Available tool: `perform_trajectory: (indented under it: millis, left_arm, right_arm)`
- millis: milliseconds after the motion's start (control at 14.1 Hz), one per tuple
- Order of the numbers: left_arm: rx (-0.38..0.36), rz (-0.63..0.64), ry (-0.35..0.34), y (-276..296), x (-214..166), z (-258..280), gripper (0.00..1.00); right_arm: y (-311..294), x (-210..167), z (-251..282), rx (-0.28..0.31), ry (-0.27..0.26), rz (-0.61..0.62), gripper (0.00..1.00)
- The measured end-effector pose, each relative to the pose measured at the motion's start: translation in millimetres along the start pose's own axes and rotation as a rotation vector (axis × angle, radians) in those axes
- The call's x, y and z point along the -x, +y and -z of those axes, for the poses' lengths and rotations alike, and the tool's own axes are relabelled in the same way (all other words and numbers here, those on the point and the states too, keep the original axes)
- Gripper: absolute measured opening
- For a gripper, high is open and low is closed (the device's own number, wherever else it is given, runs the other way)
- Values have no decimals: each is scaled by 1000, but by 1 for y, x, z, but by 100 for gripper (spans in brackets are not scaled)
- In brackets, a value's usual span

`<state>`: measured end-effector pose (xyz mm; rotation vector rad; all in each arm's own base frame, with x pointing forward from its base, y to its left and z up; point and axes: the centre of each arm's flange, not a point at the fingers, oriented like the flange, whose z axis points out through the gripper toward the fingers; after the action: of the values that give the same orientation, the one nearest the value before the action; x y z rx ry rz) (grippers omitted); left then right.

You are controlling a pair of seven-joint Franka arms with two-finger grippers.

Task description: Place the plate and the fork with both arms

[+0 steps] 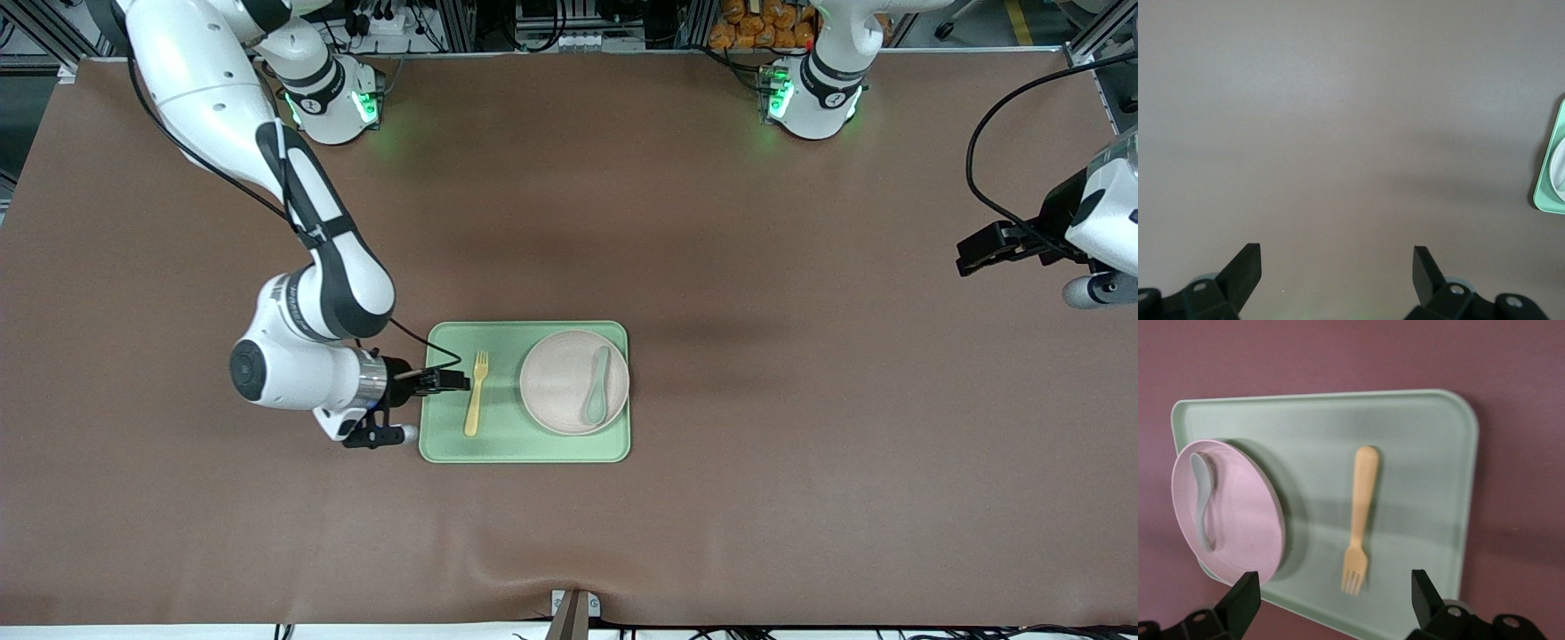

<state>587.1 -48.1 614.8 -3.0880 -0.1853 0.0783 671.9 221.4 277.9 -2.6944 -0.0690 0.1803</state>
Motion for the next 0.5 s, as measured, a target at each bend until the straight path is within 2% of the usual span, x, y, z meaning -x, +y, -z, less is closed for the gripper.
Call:
perform_trajectory:
  millis: [354,496]
  left_arm:
    - [0,0,-2,0,0,-1,100]
    - [0,0,-2,0,0,-1,100]
  right_arm:
    - [36,5,114,89,-105,36,100]
    - [39,11,156,99,-125,35,100]
